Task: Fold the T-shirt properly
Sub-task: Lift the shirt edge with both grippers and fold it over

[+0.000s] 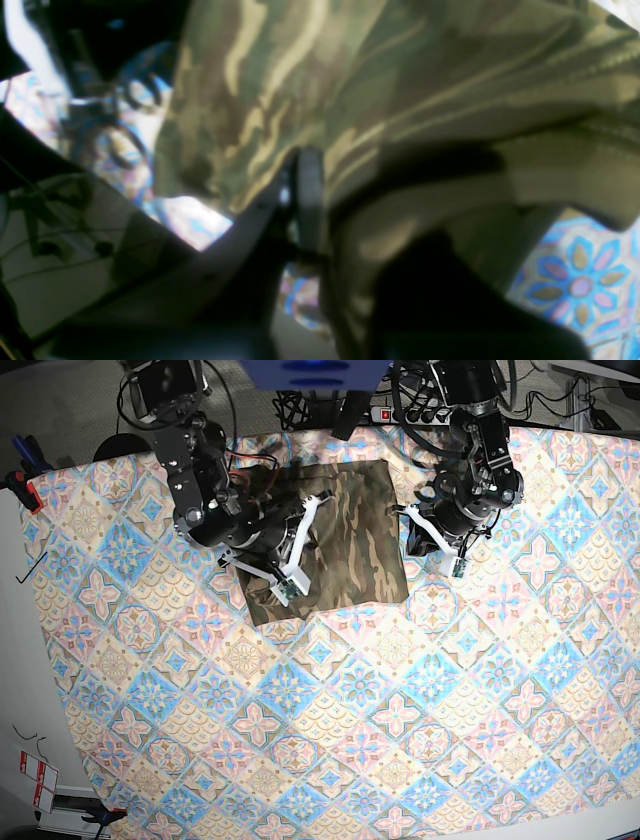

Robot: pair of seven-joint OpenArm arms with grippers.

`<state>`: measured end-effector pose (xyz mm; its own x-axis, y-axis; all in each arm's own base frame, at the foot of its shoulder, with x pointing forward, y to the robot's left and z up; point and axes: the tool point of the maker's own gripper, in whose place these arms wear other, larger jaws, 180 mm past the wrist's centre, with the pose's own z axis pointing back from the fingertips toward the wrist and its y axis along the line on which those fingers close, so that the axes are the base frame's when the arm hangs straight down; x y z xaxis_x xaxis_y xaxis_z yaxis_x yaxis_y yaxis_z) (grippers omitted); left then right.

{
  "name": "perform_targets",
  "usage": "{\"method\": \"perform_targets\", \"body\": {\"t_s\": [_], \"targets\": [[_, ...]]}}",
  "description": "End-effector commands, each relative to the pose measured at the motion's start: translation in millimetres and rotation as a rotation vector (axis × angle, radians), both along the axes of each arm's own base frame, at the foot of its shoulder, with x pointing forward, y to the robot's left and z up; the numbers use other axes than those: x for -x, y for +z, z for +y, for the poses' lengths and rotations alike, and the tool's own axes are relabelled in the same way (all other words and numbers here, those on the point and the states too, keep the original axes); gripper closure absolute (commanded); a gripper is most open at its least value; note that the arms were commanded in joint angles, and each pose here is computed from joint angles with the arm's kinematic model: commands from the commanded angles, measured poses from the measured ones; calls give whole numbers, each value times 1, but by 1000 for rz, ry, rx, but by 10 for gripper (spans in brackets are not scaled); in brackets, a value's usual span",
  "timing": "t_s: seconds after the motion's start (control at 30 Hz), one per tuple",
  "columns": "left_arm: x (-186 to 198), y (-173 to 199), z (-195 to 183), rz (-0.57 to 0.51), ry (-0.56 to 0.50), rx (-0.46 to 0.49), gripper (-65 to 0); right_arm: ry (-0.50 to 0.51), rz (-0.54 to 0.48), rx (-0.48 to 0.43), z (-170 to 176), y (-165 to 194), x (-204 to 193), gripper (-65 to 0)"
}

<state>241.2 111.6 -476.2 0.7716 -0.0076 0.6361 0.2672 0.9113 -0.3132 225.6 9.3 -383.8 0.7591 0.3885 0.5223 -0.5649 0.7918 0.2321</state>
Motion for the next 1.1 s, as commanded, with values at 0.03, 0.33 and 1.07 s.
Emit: {"method": "perform_targets", "body": {"t_s": [0.03, 0.33, 1.07], "targets": [[0, 0, 1, 6, -14, -16, 0, 3, -46, -46, 10, 15, -9, 0], [0, 0, -2, 7, -15, -11, 0, 8, -5, -69, 25, 18, -4, 0], [-6, 5, -32, -10, -71, 22, 0, 150, -49, -213, 47, 44, -15, 0]]}}
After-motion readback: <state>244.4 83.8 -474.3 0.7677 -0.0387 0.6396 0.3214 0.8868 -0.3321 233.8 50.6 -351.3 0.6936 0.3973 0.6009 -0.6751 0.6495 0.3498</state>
